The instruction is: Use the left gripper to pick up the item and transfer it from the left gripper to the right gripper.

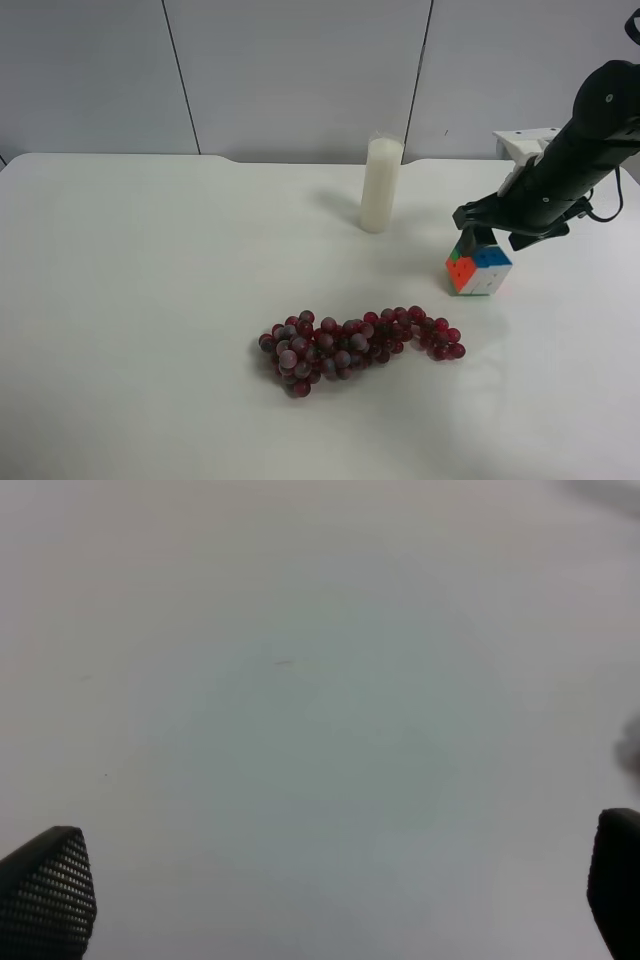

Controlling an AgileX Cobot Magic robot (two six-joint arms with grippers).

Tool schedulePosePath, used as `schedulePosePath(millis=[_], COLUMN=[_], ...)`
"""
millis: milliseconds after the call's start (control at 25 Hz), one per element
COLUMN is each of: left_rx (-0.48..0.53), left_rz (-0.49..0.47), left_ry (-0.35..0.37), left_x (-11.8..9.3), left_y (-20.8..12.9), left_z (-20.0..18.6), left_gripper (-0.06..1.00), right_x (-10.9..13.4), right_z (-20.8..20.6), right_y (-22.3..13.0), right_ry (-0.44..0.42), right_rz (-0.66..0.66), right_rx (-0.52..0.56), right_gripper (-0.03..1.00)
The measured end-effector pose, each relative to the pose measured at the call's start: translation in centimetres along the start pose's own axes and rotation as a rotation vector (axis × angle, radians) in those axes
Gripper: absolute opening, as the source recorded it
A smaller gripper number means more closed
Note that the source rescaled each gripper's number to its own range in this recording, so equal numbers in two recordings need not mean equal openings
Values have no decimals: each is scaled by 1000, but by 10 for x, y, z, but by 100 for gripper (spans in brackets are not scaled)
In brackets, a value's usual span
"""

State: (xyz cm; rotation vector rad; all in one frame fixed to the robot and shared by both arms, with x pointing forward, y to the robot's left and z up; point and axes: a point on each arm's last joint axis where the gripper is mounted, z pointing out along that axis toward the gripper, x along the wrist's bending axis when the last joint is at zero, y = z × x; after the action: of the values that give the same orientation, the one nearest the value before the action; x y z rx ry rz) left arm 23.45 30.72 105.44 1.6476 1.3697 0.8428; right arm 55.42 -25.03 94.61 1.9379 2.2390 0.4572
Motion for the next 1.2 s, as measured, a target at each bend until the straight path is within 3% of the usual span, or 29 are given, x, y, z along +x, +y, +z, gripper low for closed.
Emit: schedulePosePath(millis=[40, 80, 200, 480, 760, 960, 1200], left_rx=[0, 0, 0, 0, 0, 0, 0], left_rz=[0, 0, 0, 0, 0, 0, 0], left_ry=[0, 0, 0, 0, 0, 0, 0], left_x=[0, 0, 0, 0, 0, 0, 0], left_y=[0, 0, 0, 0, 0, 0, 0], left_z=[0, 0, 0, 0, 0, 0, 0], left_gripper=[100, 100, 100, 100, 100, 100, 100], right_x=[0, 0, 0, 6, 16, 21, 24], right_z=[0, 0, -2, -54, -132, -180, -215], right_y=[0, 0, -2, -16, -59, -83, -137], right_ry=[0, 0, 1, 8, 44, 44, 32], right_rz=[7, 13, 12, -28, -62, -86, -101], right_rx=[1, 2, 23, 63, 165, -1, -183], right_gripper=[77, 86, 97, 99, 100, 100, 100])
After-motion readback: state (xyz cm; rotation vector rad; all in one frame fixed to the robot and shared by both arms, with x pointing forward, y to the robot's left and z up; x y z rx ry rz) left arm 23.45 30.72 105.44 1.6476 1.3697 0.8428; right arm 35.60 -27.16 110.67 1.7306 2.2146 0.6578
